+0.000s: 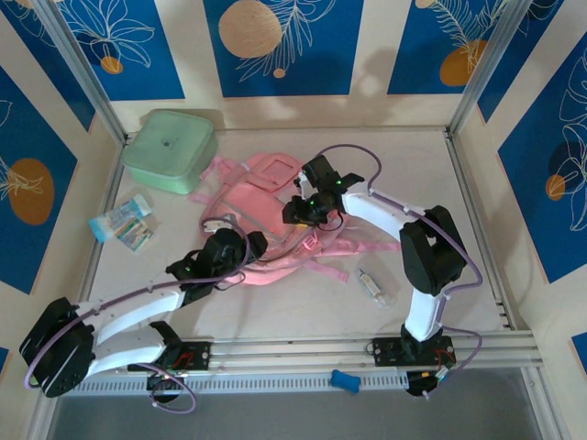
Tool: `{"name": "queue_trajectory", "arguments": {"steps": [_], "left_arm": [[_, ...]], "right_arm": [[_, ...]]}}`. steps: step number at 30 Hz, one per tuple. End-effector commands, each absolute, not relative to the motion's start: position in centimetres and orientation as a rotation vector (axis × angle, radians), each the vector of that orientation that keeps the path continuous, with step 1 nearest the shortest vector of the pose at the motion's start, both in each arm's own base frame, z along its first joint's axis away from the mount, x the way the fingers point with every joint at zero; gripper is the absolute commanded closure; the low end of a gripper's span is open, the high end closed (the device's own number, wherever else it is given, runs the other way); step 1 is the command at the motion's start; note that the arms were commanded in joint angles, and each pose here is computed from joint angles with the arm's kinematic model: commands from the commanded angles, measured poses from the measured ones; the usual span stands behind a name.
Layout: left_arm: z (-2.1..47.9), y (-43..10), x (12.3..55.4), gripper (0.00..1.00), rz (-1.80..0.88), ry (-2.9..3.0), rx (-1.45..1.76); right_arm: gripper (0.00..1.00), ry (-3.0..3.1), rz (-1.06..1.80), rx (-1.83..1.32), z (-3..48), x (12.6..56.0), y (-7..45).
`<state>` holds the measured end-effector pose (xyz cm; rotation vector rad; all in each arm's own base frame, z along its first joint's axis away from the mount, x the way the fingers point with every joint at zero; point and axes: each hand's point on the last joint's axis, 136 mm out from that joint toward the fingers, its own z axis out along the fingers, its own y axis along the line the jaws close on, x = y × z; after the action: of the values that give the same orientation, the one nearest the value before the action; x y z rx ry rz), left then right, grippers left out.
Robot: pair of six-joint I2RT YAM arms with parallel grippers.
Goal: Pack the student bag
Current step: Zip the student bag at the center of the table, then unzip the student bag at the center of the table.
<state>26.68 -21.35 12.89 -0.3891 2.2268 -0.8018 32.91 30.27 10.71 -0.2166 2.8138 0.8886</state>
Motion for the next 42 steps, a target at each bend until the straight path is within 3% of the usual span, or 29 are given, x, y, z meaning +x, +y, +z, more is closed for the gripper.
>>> {"name": "queue_trajectory", "arguments": {"steps": [1,4,8,16,20,25,32,42], "left_arm": [[13.8,-21.6,28.5,0.43,-0.849,2.160,-0.366],[14.1,-21.7,29.9,0.43,-0.874,2.148,-0.366],[14.9,-21.9,32.2,0.44,-0.911,2.115,-0.345],[19.1,-24.2,37.2,0.45,-1.011,2.028,-0.148],[19.6,-23.7,37.8,0.36,-0.990,2.042,-0.124],[19.0,-21.5,35.5,0.20,-0.855,2.119,-0.146],[17.4,-20.9,29.8,0.08,-0.552,2.254,-0.092],[14.3,-25.0,28.3,0.01,-0.332,2.337,-0.158]], "right_arm": [[0.78,2.786,0.956,-0.245,11.3,33.3,31.1],[0.92,2.775,1.019,-0.196,11.6,33.4,30.9],[1.00,2.740,1.058,-0.180,12.8,33.4,30.4],[1.00,2.652,1.172,-0.075,15.9,32.4,29.9],[1.00,2.609,1.229,0.006,16.5,33.2,30.3],[1.00,2.563,1.249,0.144,17.3,34.4,30.1],[1.00,2.550,1.218,0.228,17.3,33.9,30.3],[1.00,2.544,1.214,0.276,17.6,33.1,30.3]]}}
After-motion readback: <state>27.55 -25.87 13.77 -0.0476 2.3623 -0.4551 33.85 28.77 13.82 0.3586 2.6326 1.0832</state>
